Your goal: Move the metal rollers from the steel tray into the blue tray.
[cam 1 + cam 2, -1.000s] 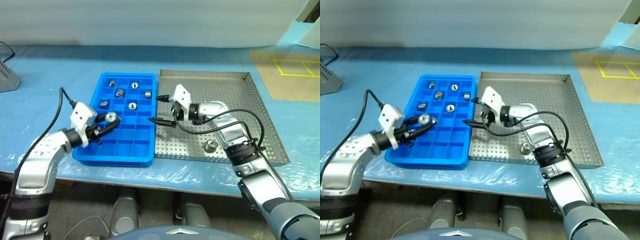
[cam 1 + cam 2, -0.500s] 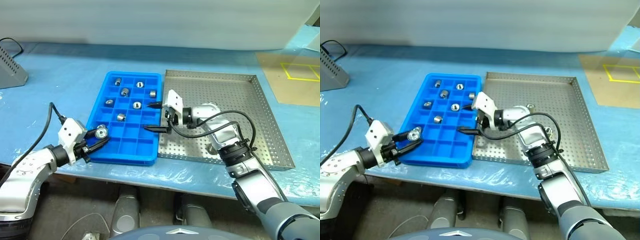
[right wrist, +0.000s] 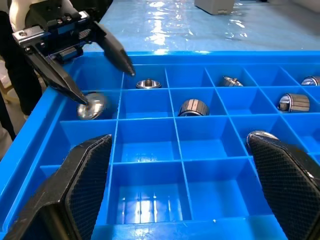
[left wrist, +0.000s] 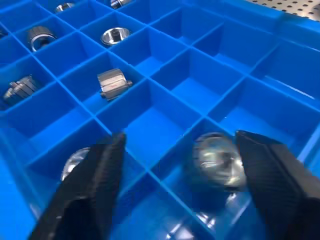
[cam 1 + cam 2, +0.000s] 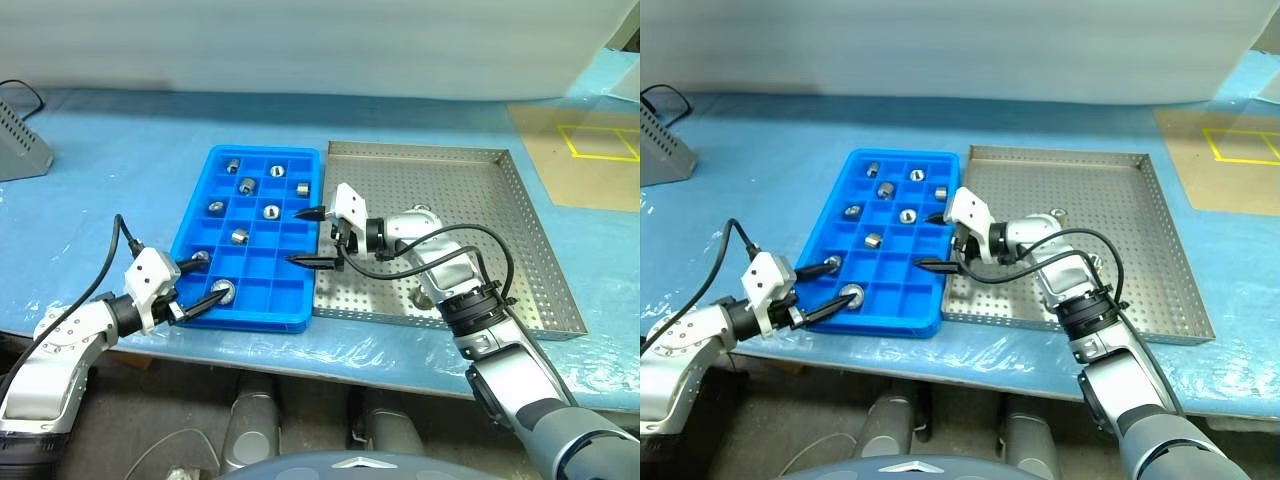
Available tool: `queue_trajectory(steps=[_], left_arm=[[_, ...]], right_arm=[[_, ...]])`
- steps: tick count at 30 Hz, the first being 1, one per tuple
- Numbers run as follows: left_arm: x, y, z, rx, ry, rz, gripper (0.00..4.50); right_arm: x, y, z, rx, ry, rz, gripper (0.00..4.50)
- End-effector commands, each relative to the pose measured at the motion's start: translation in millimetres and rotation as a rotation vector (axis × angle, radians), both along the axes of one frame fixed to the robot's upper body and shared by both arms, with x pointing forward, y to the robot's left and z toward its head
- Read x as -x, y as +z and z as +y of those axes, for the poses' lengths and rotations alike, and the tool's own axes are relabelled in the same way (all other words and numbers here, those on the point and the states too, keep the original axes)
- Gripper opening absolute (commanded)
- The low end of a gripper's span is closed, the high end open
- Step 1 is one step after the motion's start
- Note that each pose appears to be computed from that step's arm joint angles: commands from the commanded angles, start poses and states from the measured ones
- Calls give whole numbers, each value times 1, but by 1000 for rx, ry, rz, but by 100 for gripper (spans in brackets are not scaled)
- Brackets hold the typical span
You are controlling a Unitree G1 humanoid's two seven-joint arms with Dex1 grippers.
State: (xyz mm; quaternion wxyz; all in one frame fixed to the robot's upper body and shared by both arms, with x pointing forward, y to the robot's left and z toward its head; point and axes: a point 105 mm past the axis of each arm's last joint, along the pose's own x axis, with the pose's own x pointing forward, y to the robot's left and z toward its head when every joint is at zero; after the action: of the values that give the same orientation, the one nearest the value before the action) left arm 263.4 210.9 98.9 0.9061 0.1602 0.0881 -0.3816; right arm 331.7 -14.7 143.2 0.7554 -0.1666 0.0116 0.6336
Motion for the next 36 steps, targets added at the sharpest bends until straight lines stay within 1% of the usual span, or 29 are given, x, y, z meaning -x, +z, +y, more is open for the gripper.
queue_trajectory(steps=[1,6,8,10,12,15,17,21,23,28,36], left_arm=[[1,-19,-2,-1,-6,59,373],[-19,7,-13,59,-39,-37,373],[-28,24,-29,106,-98,-81,373],[-36,35,-47,136,-167,-100,373],[-42,42,-69,136,-250,-106,373],[-46,52,-96,134,-360,-112,373],[-48,59,-115,139,-423,-106,373],[-49,66,-136,139,-494,-100,373],[-47,70,-142,146,-523,-99,373],[-42,75,-149,139,-570,-106,373],[-39,71,-150,128,-573,-97,373]], right_arm=[[2,10,1,-21,5,-44,450],[-5,12,-17,-21,-77,-48,450],[-12,10,-40,6,-156,-50,450],[-17,8,-63,38,-230,-54,450],[-19,7,-83,61,-291,-54,450],[-12,8,-105,88,-331,-38,450],[4,3,-118,136,-331,-22,450],[39,-7,-128,193,-297,42,450],[46,-17,-137,238,-319,70,450],[42,-35,-162,282,-416,107,450],[36,-58,-175,288,-492,158,450]])
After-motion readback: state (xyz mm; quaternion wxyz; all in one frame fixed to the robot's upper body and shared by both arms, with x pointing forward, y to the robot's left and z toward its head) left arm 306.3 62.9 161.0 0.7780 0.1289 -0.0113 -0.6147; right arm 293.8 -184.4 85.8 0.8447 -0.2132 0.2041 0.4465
